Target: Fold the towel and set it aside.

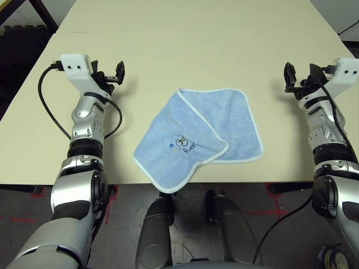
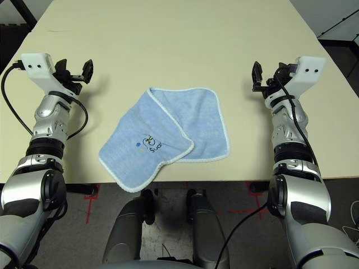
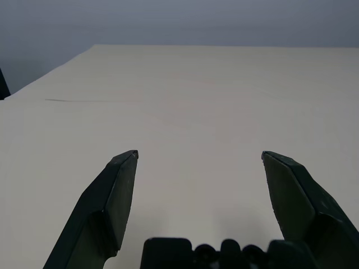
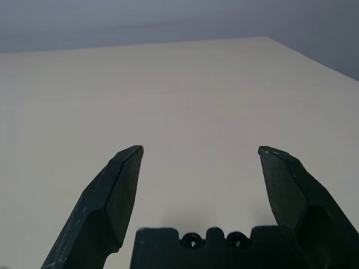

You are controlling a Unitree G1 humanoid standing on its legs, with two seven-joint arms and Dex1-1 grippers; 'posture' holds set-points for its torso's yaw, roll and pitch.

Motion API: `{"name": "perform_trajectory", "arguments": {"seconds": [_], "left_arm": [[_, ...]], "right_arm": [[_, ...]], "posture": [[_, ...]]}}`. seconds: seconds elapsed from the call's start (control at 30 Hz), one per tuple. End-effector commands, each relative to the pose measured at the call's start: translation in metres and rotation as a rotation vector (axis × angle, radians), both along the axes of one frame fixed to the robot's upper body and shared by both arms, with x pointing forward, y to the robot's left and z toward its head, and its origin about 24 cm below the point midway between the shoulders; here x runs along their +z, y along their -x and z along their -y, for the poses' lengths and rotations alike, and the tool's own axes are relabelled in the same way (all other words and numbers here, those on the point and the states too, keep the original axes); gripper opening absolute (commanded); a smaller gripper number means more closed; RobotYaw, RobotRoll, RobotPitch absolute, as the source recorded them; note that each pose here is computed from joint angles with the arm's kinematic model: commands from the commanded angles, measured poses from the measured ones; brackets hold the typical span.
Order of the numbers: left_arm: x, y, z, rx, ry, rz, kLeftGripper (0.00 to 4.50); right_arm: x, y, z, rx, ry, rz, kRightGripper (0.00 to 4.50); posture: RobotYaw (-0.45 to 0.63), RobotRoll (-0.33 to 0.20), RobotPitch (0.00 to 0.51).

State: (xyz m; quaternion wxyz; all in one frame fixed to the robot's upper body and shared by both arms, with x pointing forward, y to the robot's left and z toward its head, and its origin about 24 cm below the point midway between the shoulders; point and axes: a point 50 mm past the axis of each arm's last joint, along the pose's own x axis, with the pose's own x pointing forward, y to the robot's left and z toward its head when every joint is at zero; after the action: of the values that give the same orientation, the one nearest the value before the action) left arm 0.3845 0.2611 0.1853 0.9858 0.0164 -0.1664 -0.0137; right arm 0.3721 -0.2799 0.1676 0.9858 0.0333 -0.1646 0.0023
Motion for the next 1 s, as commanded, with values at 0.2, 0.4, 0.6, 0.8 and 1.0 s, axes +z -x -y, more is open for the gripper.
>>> {"name": "perform_trajectory", "arguments": {"seconds": [0.2, 0.4, 0.6, 0.8, 1.0], "left_arm": [[-0.012, 0.010, -0.018, 0.071, -0.009, -0.025, 4.50], [-0.009, 0.011, -0.027, 0.057, -0.020, -0.041, 4.50], [0.001, 0.007, -0.031, 0.012, -0.052, -0.057, 4.50], [0.015, 0.001, -0.026, -0.110, -0.095, -0.085, 4.50], [0.025, -0.001, -0.011, -0.369, -0.155, -0.134, 4.50]], "right_arm": [[0.006, -0.006, -0.008, 0.042, 0.007, 0.007, 4.48], [0.008, -0.009, -0.016, 0.062, -0.001, 0.022, 4.48], [0.006, -0.011, -0.025, 0.090, -0.013, 0.013, 4.48], [0.009, -0.014, -0.025, 0.132, 0.009, -0.021, 4.48], [0.016, -0.011, -0.011, 0.265, 0.043, -0.068, 4.48]], "posture": [[-0.06, 0.000, 0.269], [-0.04, 0.000, 0.257], [0.00, 0.000, 0.282], [0.00, 0.000, 0.285], [-0.03, 0.000, 0.291]]}}
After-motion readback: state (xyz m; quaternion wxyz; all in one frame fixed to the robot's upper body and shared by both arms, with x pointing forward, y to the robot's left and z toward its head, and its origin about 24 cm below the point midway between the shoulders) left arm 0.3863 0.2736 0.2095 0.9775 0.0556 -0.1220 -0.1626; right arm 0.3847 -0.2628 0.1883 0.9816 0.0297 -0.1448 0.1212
